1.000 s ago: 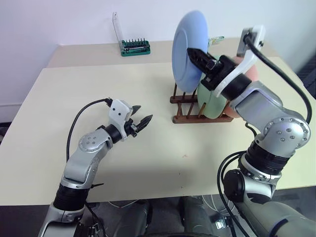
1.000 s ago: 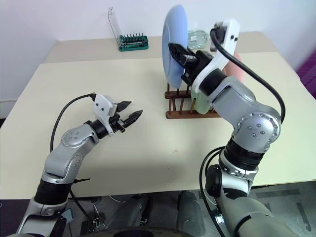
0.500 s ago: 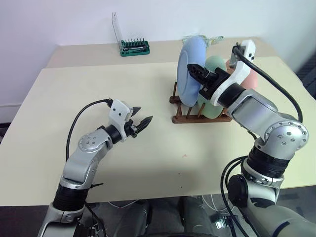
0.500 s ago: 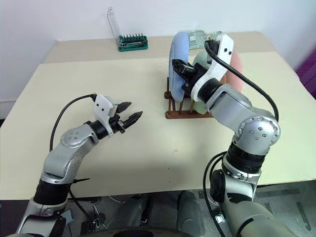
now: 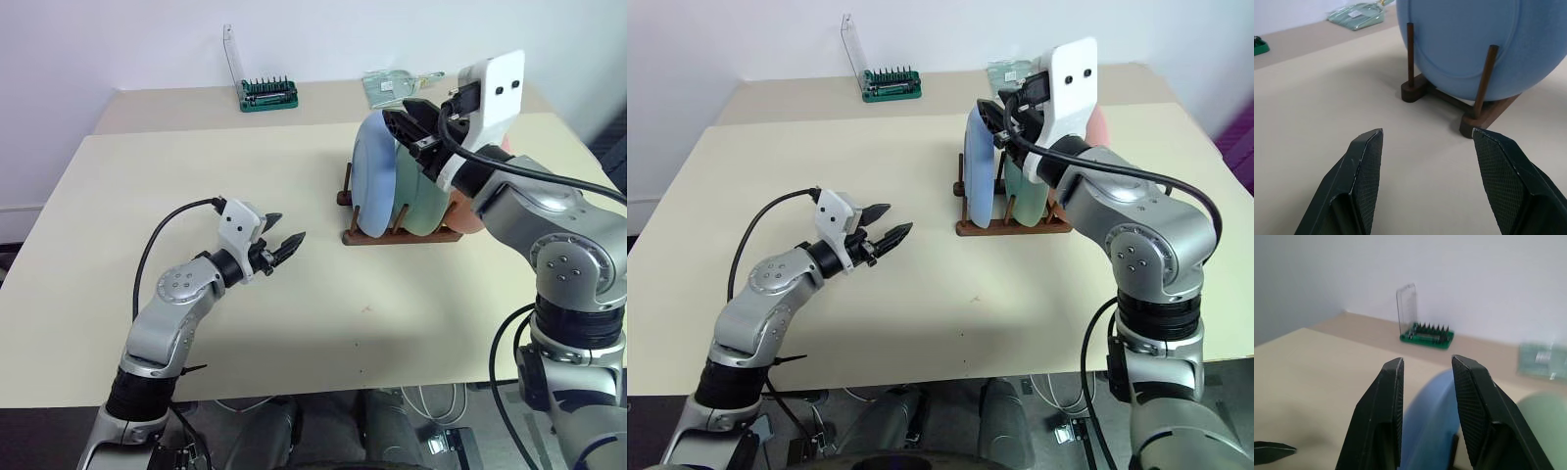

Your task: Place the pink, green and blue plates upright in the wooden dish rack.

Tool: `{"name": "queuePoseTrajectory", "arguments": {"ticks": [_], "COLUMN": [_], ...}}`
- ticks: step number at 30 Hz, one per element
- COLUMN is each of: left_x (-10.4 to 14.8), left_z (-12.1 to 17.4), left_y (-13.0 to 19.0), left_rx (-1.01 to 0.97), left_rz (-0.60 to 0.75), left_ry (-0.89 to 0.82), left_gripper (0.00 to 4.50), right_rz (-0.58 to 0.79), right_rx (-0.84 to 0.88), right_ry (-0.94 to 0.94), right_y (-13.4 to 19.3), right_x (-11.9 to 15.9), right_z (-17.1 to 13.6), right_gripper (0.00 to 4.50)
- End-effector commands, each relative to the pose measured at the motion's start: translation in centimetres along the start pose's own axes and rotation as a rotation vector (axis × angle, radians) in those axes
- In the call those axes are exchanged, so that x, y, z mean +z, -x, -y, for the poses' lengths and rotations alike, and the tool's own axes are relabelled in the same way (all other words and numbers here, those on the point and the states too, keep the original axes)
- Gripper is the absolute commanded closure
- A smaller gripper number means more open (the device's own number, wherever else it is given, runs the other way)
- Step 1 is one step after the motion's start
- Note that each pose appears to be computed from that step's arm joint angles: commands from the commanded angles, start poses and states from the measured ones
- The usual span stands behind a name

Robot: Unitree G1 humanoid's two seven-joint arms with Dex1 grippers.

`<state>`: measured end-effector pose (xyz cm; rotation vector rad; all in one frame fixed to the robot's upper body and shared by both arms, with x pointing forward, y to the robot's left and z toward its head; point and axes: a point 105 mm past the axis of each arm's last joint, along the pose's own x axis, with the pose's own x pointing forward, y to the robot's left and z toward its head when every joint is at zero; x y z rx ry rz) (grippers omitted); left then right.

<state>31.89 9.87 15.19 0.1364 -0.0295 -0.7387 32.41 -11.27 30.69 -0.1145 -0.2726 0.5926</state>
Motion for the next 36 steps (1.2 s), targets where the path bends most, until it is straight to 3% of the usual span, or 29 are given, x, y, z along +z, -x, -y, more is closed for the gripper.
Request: {"name": "queuePoseTrajectory", "arguments": {"ticks": [1, 6, 10, 14, 18, 21, 36], "left_x": [0.7, 0.0, -0.9, -2.0, -2.9, -3.2, -4.3], "left_z": [0.5, 0.7, -0.1, -2.0, -3.3, -3.6, -3.1], "left_y": [0.0, 0.0, 0.4, 1.0, 1.6, 2.1, 4.7], "left_rx": [-0.022, -0.051, -0.044, 0.013, 0.058, 0.071, 0.088], "left_rz": [0.025, -0.005, -0.037, -0.072, -0.096, -0.109, -0.169], "left_ry": [-0.018, -0.048, -0.057, -0.064, -0.077, -0.073, -0.036], "left_gripper": [1.52, 1.52, 1.52, 1.52, 1.52, 1.52, 1.52], "right_rz": [0.15, 0.158, 0.04, -0.199, -0.386, -0.427, -0.4], "right_rx": [0.106, 0.073, 0.033, -0.078, -0.146, -0.165, -0.142], "right_ry": [0.061, -0.018, -0.119, -0.101, -0.033, 0.026, 0.097], "right_y": [1.9, 7.2, 15.5, 19.4, 20.3, 20.1, 16.8], "right_x": [3.8, 3.9, 1.5, -2.9, -7.9, -9.9, -12.5], "right_z": [-1.0, 2.9, 5.9, 7.1, 8.3, 9.4, 11.4], "right_gripper": [2.98, 2.98, 2.98, 2.98, 2.98, 2.98, 2.98]}}
